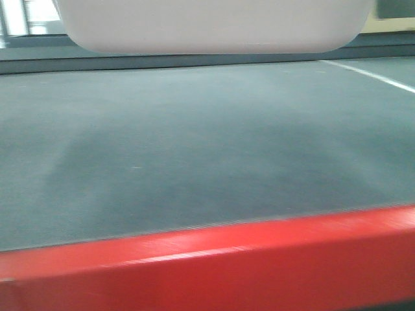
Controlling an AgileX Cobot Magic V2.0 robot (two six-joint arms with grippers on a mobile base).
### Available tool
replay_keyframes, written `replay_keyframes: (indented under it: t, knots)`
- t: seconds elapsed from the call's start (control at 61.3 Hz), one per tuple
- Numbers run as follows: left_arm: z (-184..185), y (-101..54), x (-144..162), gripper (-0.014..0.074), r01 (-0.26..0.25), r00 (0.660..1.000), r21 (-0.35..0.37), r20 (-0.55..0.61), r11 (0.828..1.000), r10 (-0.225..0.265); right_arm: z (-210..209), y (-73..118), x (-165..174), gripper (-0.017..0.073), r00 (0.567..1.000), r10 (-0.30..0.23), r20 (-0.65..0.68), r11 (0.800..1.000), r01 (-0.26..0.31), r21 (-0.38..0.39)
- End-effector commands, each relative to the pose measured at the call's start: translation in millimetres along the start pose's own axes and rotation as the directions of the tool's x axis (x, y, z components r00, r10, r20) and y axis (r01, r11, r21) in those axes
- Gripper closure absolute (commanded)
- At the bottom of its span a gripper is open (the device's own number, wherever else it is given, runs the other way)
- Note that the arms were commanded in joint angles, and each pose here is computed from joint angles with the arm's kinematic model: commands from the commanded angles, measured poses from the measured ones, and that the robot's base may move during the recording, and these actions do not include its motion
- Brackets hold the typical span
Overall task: Grab white bin and place on right shelf
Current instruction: 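Hold the bin raised with both grippers while driving away from the table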
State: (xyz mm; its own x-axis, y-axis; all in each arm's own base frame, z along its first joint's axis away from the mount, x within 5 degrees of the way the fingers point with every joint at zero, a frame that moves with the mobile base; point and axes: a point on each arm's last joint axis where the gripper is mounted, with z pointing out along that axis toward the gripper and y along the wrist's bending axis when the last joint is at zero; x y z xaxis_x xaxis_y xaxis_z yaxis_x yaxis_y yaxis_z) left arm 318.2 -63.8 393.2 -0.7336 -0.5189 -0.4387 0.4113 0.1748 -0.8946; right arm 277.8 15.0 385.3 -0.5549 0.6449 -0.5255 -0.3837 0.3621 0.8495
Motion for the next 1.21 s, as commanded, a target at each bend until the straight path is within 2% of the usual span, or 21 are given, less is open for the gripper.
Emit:
replay_keyframes:
  t: [0.0, 1.191]
  knots:
    - [1.0, -48.5, 25.5, 0.072, -0.043, 0.976, 0.248, -0.197, 0.968, 0.094, -2.4, 45.3, 4.3, 0.0493, 0.999, -0.016, -0.048, 0.966, 0.003, -0.258]
    - [1.0, -48.5, 25.5, 0.072, -0.043, 0.976, 0.248, -0.197, 0.968, 0.094, -2.2, 44.6, 3.6, 0.0493, 0.999, -0.014, -0.04, 0.968, 0.004, -0.25]
